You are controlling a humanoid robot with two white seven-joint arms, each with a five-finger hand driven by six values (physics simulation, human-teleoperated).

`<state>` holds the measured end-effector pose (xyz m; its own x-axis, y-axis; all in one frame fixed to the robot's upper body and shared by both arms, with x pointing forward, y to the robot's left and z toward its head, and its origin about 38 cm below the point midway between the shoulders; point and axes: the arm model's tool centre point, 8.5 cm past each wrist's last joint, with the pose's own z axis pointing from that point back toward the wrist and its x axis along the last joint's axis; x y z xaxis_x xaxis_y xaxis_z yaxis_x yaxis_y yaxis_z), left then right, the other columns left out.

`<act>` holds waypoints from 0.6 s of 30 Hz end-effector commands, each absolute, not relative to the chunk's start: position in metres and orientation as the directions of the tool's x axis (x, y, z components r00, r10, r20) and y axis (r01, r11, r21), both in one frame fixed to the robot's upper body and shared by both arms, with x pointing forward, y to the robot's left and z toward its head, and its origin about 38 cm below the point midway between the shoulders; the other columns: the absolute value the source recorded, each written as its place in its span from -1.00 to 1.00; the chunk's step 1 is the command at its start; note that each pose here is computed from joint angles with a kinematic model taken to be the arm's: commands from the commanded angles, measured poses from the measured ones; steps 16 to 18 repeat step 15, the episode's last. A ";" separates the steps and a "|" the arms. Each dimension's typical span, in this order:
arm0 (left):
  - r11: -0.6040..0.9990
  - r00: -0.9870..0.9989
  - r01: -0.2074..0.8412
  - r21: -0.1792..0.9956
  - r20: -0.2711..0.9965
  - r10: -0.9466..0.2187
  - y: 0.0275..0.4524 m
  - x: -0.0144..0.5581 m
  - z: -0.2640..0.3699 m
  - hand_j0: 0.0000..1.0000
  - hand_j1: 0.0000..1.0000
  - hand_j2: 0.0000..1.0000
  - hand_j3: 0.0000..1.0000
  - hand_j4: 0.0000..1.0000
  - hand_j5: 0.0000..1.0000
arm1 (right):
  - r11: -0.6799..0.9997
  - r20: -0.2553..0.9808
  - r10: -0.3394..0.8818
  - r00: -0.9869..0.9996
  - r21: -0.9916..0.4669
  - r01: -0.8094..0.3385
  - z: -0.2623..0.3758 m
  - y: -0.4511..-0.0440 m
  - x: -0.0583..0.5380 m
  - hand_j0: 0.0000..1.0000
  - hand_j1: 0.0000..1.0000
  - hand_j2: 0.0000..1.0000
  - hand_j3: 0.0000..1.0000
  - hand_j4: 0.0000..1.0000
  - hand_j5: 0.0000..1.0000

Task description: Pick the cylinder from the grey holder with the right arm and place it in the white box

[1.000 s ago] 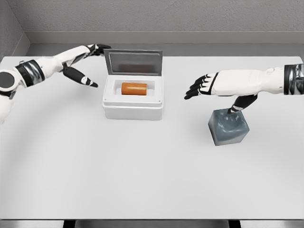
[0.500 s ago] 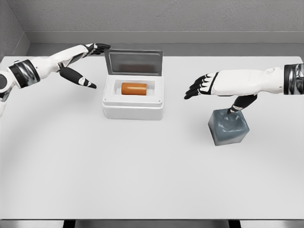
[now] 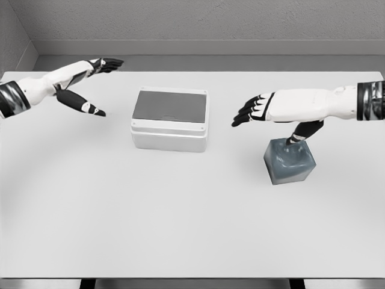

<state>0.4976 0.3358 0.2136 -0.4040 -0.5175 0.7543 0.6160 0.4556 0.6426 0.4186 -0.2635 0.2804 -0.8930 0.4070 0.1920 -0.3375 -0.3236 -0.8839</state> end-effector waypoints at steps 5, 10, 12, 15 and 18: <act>0.531 -0.339 0.611 0.587 0.800 -0.494 0.369 0.486 0.209 1.00 1.00 1.00 1.00 1.00 1.00 | -0.337 0.202 0.409 -0.890 -0.873 -0.352 0.277 -0.265 0.417 1.00 1.00 1.00 1.00 1.00 1.00; 0.538 -0.333 0.612 0.579 0.806 -0.489 0.370 0.485 0.207 1.00 1.00 1.00 1.00 1.00 1.00 | -0.321 0.223 0.390 -0.893 -0.877 -0.359 0.288 -0.270 0.402 1.00 1.00 1.00 1.00 1.00 1.00; 0.539 -0.330 0.613 0.578 0.807 -0.490 0.371 0.485 0.206 1.00 1.00 1.00 1.00 1.00 1.00 | -0.320 0.223 0.409 -0.885 -0.873 -0.367 0.290 -0.279 0.399 1.00 1.00 1.00 1.00 1.00 1.00; 0.539 -0.327 0.608 0.584 0.802 -0.500 0.376 0.484 0.208 1.00 1.00 1.00 1.00 1.00 1.00 | -0.312 0.237 0.401 -0.885 -0.873 -0.375 0.289 -0.278 0.397 1.00 1.00 1.00 1.00 1.00 1.00; 0.539 -0.327 0.608 0.584 0.802 -0.500 0.376 0.484 0.208 1.00 1.00 1.00 1.00 1.00 1.00 | -0.312 0.237 0.401 -0.885 -0.873 -0.375 0.289 -0.278 0.397 1.00 1.00 1.00 1.00 1.00 1.00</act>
